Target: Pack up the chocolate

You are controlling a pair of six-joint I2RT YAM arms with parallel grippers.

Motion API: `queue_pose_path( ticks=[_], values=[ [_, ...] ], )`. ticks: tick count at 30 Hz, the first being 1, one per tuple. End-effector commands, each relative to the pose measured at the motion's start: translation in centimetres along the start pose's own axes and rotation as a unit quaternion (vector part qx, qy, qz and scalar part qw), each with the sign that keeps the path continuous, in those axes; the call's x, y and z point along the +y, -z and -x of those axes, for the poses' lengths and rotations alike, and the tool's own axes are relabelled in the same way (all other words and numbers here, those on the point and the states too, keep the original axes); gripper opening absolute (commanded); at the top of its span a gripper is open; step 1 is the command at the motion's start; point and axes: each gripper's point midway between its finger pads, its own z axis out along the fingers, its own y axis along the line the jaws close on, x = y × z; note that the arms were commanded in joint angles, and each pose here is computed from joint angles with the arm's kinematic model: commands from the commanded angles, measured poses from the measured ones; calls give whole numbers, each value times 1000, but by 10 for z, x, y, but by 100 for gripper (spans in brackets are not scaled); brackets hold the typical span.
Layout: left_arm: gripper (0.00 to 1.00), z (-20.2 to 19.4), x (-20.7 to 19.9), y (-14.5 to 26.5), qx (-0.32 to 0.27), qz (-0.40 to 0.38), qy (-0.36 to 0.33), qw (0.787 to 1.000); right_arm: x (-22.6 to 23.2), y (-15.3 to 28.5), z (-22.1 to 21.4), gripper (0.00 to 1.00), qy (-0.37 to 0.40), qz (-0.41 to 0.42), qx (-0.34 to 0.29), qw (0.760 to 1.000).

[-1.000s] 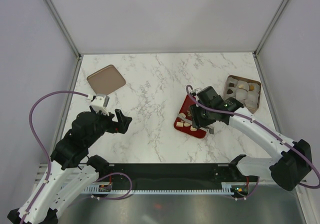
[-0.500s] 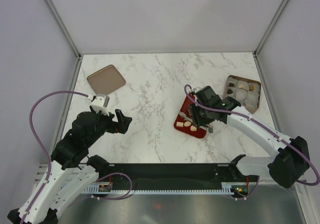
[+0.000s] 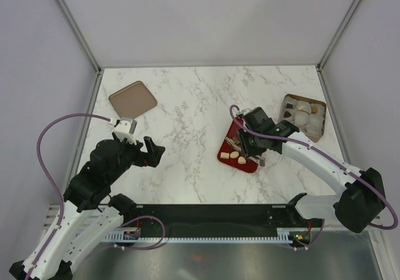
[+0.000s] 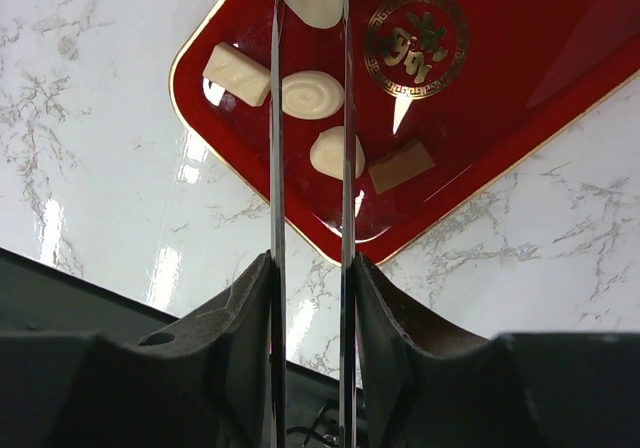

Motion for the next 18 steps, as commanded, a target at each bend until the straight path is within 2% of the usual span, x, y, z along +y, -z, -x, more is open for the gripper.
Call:
queue_pose_path(
  ticks=[1, 13, 18],
  values=[
    [100, 4, -2, 0, -11, 0, 14, 1000, -2, 7, 15, 36, -13, -13, -31, 999],
    [100, 6, -2, 3, -16, -2, 14, 1000, -29, 45, 58, 32, -32, -93, -77, 992],
    [100, 5, -2, 3, -15, -3, 13, 1000, -70, 72, 83, 31, -76, -149, -105, 980]
  ],
)
